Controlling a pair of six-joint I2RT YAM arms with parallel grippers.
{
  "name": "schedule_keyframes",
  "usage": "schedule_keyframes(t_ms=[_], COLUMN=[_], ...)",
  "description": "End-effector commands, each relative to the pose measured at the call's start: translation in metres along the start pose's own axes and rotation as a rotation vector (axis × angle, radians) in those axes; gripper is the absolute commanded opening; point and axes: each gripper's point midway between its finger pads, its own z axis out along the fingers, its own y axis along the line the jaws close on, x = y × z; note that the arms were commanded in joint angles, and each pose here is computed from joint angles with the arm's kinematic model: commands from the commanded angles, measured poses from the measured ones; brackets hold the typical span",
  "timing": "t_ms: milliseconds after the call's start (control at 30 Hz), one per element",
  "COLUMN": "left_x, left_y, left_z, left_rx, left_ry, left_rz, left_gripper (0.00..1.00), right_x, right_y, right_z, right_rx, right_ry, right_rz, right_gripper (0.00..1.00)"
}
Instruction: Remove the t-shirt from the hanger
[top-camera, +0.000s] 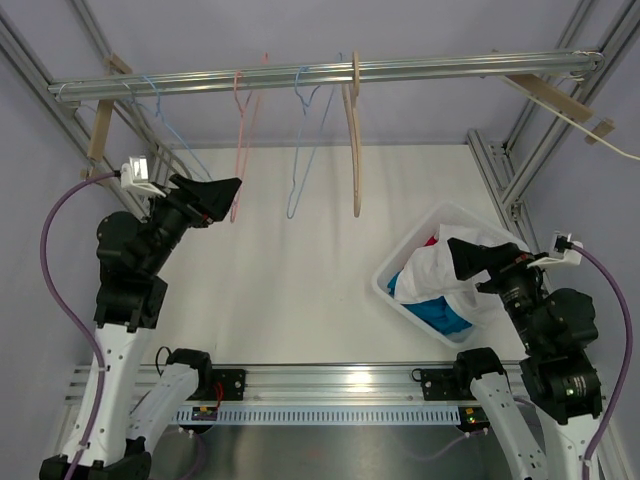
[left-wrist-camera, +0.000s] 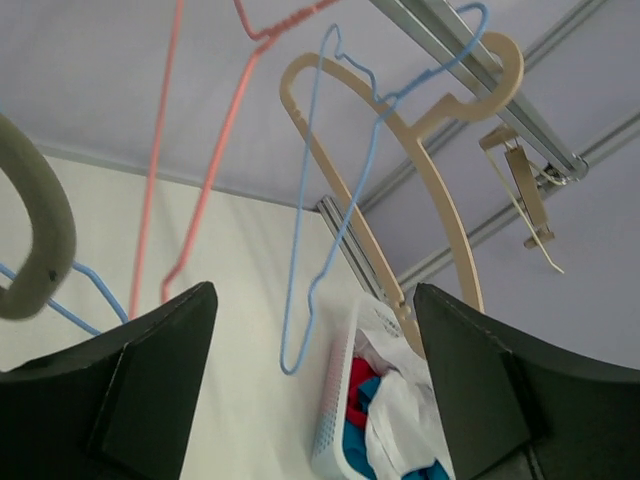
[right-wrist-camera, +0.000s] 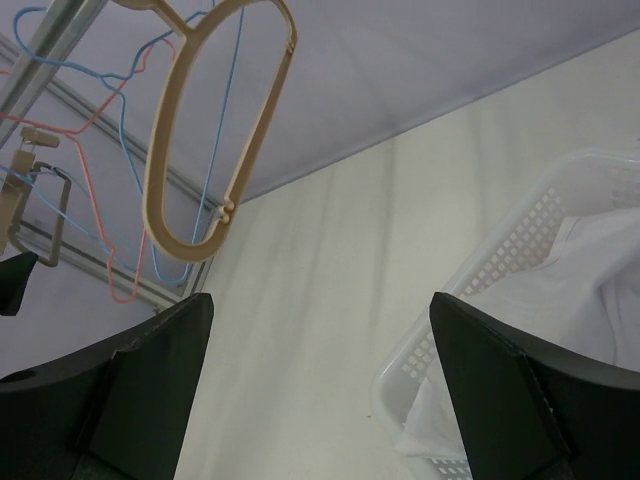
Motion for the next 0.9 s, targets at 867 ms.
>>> schedule_keyframes(t_ms=[867], left_x=[0.095], left_y=[-0.029], left_z=[-0.158], left_rx=[0.28], left_ry=[0.141], left_rz=[0.279], left_gripper=[0.99], right_x=[-0.051], right_y=[0.037], right_z=[-0.041], right_rx=[-0.126], right_ry=[-0.192], right_rz=[-0.131], right_gripper=[0.99])
